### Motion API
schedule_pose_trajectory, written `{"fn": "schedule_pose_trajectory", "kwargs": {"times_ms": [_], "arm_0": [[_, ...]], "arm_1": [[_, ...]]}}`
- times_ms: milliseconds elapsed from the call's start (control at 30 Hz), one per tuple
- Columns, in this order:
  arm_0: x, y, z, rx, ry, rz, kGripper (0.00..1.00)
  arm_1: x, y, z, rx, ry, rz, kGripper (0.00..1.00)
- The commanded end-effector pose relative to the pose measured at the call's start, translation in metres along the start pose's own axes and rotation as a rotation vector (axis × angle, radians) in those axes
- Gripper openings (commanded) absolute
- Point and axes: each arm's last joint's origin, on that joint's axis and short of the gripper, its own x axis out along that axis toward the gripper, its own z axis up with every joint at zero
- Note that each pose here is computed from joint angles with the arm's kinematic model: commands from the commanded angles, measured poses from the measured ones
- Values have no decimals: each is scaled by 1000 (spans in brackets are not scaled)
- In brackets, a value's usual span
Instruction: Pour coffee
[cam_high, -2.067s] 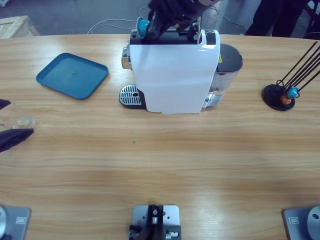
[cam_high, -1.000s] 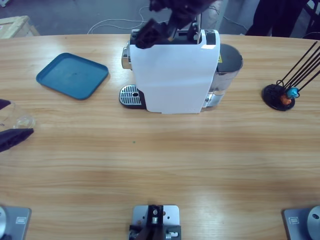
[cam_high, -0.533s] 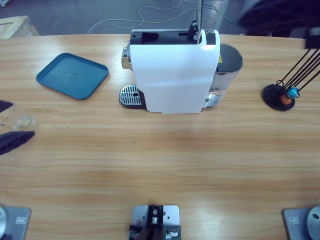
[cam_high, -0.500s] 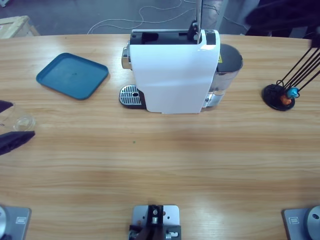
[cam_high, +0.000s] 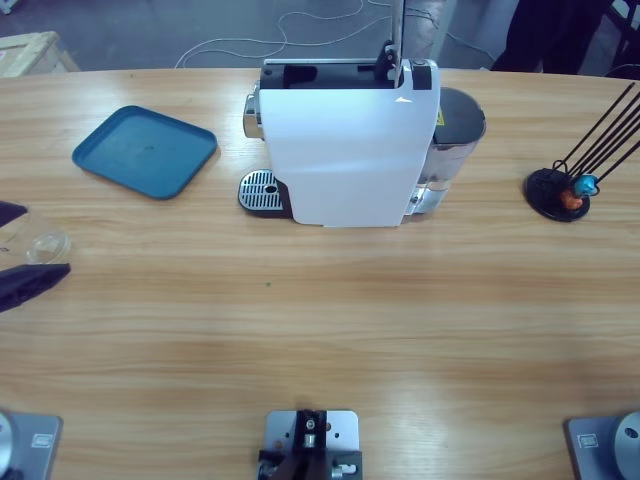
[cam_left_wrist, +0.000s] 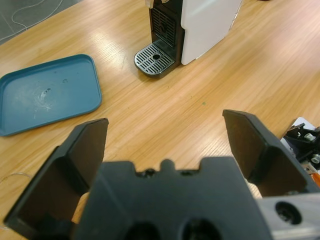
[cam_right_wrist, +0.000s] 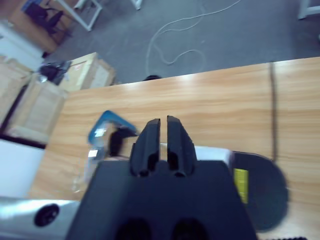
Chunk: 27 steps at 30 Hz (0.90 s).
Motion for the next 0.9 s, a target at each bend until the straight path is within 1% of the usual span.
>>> {"fn": "schedule_pose_trajectory", "kwargs": {"times_ms": [33, 167, 467, 533, 600, 767, 900], "arm_0": [[11, 0, -9, -11, 63, 0, 1000], [11, 0, -9, -9, 61, 1, 1000], [9, 0, -9, -5, 51, -1, 1000], [8, 0, -10, -5, 46, -1, 1000], [6, 0, -10, -4, 38, -1, 1000], [8, 0, -10, -6, 46, -1, 1000], [9, 0, -9, -9, 52, 1, 1000]], "arm_1": [[31, 30, -25, -10, 73, 186, 0], [48, 41, -46, -32, 134, 226, 0], [99, 37, -101, -73, 305, 224, 0], [115, 25, -128, -83, 380, 195, 0], [124, 11, -150, -90, 430, 161, 0], [136, -14, -187, -79, 498, 103, 0], [144, -29, -194, -61, 540, 52, 0]]}}
